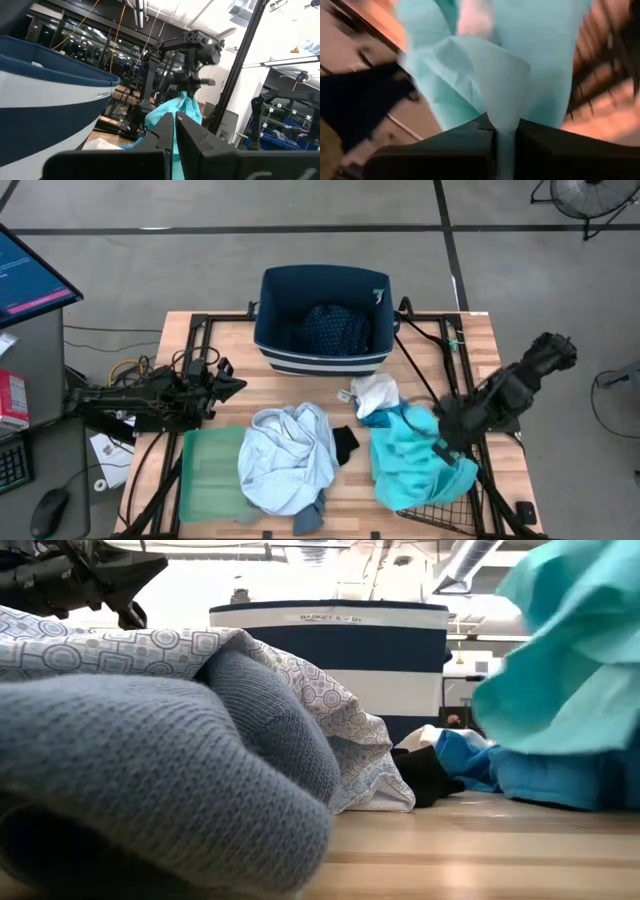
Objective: Pick & Place Cloths
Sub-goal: Put the light blue shorts into the wire basket
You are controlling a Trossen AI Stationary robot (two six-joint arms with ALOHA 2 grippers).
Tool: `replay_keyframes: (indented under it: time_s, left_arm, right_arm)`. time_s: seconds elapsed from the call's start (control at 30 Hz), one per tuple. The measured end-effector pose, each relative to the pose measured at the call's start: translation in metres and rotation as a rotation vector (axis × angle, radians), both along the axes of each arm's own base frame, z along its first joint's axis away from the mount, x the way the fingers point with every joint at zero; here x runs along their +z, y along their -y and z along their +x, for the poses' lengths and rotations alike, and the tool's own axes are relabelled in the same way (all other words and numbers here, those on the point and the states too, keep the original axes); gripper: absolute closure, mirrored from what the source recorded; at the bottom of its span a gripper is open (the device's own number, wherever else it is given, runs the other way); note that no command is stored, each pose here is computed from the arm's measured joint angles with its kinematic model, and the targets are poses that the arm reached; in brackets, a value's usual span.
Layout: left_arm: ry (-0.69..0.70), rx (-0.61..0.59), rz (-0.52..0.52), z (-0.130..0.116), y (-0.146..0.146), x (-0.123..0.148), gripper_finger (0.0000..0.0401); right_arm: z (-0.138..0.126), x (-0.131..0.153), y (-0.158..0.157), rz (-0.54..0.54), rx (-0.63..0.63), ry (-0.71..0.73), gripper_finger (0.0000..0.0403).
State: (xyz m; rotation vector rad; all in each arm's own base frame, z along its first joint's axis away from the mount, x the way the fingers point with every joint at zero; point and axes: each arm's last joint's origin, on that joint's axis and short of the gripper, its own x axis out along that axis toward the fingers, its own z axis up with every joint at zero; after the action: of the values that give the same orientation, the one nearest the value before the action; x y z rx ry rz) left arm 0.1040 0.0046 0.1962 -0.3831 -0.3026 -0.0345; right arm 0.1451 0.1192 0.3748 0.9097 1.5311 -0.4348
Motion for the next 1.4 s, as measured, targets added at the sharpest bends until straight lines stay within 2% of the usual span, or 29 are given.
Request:
replay_keyframes:
  time_s: [0.07, 0.2, 0.37, 0.67, 0.83, 0.93, 1.03, 1.2, 1.4]
  left_arm:
    - [-0.01, 0.0, 0.0, 0.001, 0.0, -0.001, 0.0398]
    - [-0.029, 0.0, -0.002, 0.003, 0.0, -0.002, 0.0398]
    - [-0.035, 0.0, -0.003, 0.004, 0.0, -0.003, 0.0398]
    - [-0.022, 0.008, -0.005, 0.003, 0.0, -0.002, 0.0398]
    - [-0.017, 0.008, -0.004, 0.003, 0.0, -0.001, 0.0398]
    - [-0.016, 0.008, -0.005, 0.003, 0.0, -0.001, 0.0398]
    - [-0.014, 0.008, -0.005, 0.003, 0.0, -0.001, 0.0398]
    - [-0.008, 0.007, -0.005, 0.003, 0.0, 0.0, 0.0398]
    - [0.003, 0.007, -0.003, 0.003, 0.0, 0.001, 0.0398]
  right_arm:
    - [-0.008, -0.013, -0.008, -0.004, 0.001, -0.083, 0.0403]
    - [-0.018, -0.042, -0.019, -0.086, -0.035, -0.19, 0.0403]
    - [-0.014, -0.085, -0.03, -0.154, -0.045, -0.255, 0.0403]
    - [0.018, -0.159, -0.04, -0.12, 0.017, -0.195, 0.0403]
    - [0.03, -0.177, -0.042, -0.104, 0.086, -0.168, 0.0403]
    - [0.031, -0.177, -0.041, -0.097, 0.128, -0.163, 0.0398]
    - [0.03, -0.162, -0.041, -0.063, 0.171, -0.126, 0.0376]
    - [0.026, -0.116, -0.032, 0.025, 0.192, -0.01, 0.0306]
    - [0.022, -0.058, -0.011, 0.141, 0.136, 0.2, 0.0203]
